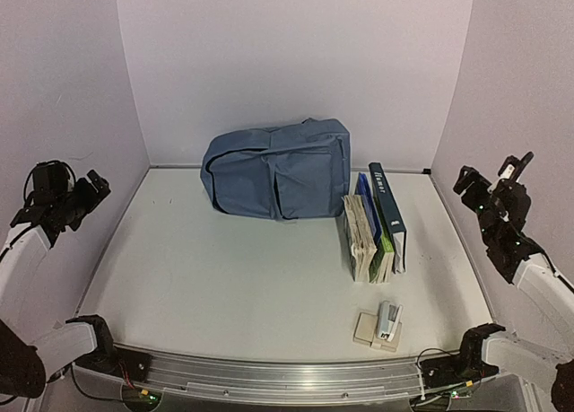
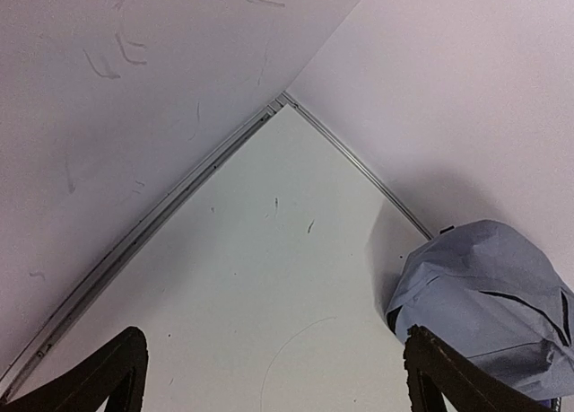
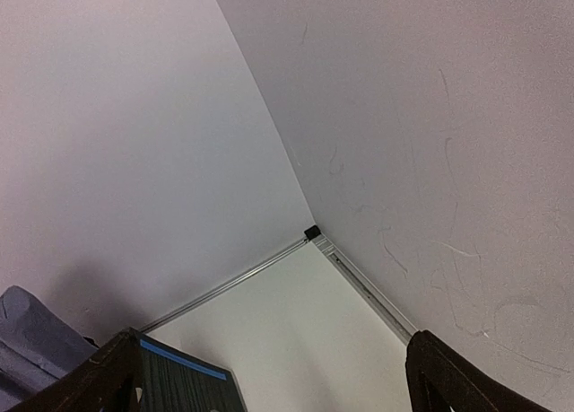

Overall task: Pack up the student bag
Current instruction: Adjust the student bag at the center of the board.

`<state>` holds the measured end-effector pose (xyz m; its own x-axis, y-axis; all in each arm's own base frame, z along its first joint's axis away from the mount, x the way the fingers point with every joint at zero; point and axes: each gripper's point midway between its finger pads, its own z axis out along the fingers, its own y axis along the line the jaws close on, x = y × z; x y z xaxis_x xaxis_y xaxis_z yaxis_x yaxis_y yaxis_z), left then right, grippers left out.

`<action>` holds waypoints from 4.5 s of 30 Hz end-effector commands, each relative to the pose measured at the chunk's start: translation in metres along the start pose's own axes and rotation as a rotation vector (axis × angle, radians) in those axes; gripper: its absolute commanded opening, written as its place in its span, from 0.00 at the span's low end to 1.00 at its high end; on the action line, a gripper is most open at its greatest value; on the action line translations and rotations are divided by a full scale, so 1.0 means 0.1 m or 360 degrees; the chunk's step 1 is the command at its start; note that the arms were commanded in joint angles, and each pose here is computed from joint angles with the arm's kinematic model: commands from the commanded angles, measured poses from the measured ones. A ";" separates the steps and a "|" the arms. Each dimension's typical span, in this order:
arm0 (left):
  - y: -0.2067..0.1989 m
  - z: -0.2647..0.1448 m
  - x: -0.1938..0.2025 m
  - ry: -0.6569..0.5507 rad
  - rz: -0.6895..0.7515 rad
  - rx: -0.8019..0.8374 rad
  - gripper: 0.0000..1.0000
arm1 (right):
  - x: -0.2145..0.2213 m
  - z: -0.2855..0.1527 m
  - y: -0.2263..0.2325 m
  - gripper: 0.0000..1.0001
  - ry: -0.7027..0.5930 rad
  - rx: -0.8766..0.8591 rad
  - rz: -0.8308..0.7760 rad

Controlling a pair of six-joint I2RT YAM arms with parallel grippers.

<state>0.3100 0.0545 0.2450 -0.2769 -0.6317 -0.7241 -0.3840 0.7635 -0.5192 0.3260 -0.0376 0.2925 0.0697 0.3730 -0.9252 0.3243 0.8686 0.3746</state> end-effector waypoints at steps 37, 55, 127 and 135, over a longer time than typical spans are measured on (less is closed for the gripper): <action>-0.87 0.01 0.89 0.0824 -0.0105 0.0834 1.00 | 1.51 0.02 3.32 0.65 0.0815 -0.1228 -0.0536; -1.52 0.91 1.27 0.0505 0.0502 0.1066 1.00 | 1.88 0.24 3.34 0.33 0.0806 -0.1113 -0.0604; -3.74 -0.37 0.45 0.0664 0.1080 0.1716 0.00 | 1.29 -1.62 3.90 0.83 0.0711 -0.1597 -0.0426; -3.74 -0.36 0.57 0.0710 0.1109 0.1702 0.00 | 1.62 -1.87 4.21 0.80 0.0630 -0.1389 -0.0472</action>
<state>0.4090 -0.2728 0.3967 -0.5096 0.0924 -0.8555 0.7467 0.5415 -0.3863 0.2739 0.4463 0.3017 -0.3141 -0.0354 -0.9487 -0.6599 0.7266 0.1914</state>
